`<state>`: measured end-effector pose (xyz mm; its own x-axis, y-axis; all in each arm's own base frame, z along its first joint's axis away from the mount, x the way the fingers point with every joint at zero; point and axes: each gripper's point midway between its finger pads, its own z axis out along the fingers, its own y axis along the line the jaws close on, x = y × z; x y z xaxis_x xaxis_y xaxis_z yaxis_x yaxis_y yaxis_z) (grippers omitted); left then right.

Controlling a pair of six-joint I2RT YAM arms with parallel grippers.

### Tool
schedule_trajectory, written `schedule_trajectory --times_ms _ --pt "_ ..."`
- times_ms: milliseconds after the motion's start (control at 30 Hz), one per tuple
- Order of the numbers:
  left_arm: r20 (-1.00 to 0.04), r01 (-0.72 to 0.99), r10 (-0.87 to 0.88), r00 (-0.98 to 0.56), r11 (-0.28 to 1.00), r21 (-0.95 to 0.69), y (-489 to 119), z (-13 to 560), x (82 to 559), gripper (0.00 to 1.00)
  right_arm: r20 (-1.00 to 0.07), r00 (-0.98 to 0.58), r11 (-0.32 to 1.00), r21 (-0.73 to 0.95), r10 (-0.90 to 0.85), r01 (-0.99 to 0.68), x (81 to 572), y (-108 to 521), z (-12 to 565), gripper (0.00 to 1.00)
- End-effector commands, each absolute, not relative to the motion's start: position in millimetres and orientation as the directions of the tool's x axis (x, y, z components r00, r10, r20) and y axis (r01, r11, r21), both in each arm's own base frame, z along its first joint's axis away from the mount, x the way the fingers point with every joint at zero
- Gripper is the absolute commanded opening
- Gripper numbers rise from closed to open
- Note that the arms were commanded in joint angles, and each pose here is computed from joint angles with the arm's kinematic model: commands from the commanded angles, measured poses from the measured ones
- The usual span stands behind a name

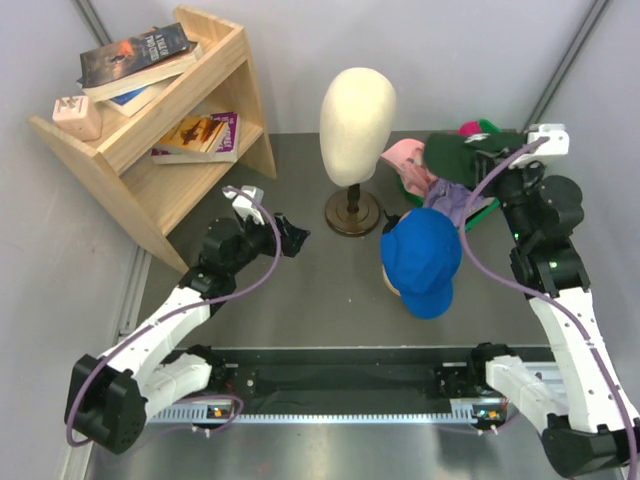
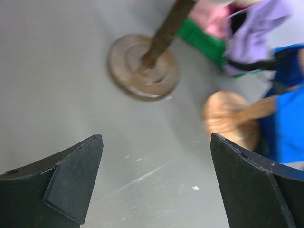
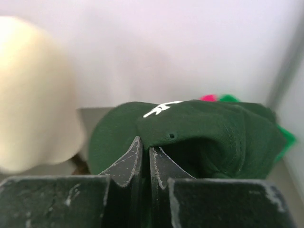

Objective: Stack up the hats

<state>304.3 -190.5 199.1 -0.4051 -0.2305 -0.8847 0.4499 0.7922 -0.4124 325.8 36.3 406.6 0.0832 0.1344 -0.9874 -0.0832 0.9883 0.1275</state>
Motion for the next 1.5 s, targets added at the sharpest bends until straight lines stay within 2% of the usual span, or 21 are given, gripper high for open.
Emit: schedule_trajectory --times_ms 0,133,367,700,1033,1167,1200,1267,1300,1400,1433,1467 --pt "-0.863 0.58 -0.366 -0.348 0.64 -0.505 -211 276 286 0.99 -0.974 0.174 0.948 0.087 0.145 -0.306 296 86 446 0.0" --pt "-0.807 0.661 -0.466 -0.362 0.482 -0.575 -234 325 265 0.99 -0.974 0.15 0.865 0.075 0.171 -0.497 277 133 439 0.0" --pt "-0.731 0.748 -0.529 -0.432 0.243 -0.618 -288 371 237 0.99 -0.977 0.131 0.806 0.06 0.168 -0.589 262 166 431 0.0" --pt "-0.667 0.774 -0.573 -0.475 0.088 -0.627 -327 399 237 0.98 -0.98 0.126 0.769 0.039 0.154 -0.638 245 182 427 0.0" --pt "-0.637 0.781 -0.618 -0.461 0.057 -0.621 -339 412 248 0.82 -0.984 0.13 0.77 0.013 0.124 -0.638 232 174 422 0.0" --pt "-0.635 0.78 -0.611 -0.472 0.046 -0.624 -349 410 253 0.71 -0.984 0.133 0.768 0.009 0.122 -0.641 225 171 419 0.0" --pt "-0.633 0.777 -0.613 -0.473 0.049 -0.628 -350 409 254 0.63 -0.985 0.125 0.768 0.009 0.116 -0.641 224 170 416 0.0" --pt "-0.63 0.773 -0.617 -0.471 0.057 -0.632 -351 407 258 0.53 -0.986 0.129 0.778 0.0 0.104 -0.628 223 166 415 0.0" --pt "-0.631 0.776 -0.619 -0.468 0.054 -0.629 -352 408 259 0.4 -0.986 0.13 0.782 -0.002 0.101 -0.623 222 164 416 0.0" --pt "-0.643 0.789 -0.601 -0.474 0.035 -0.614 -361 411 257 0.23 -0.989 0.122 0.816 -0.003 0.083 -0.579 222 152 415 0.0" --pt "-0.648 0.792 -0.593 -0.479 0.027 -0.61 -365 411 255 0.14 -0.989 0.136 0.834 -0.03 0.055 -0.551 223 145 415 0.0" --pt "-0.655 0.791 -0.576 -0.49 0.022 -0.612 -372 405 257 0.1 -0.988 0.145 0.841 -0.04 0.046 -0.54 222 142 416 0.0"
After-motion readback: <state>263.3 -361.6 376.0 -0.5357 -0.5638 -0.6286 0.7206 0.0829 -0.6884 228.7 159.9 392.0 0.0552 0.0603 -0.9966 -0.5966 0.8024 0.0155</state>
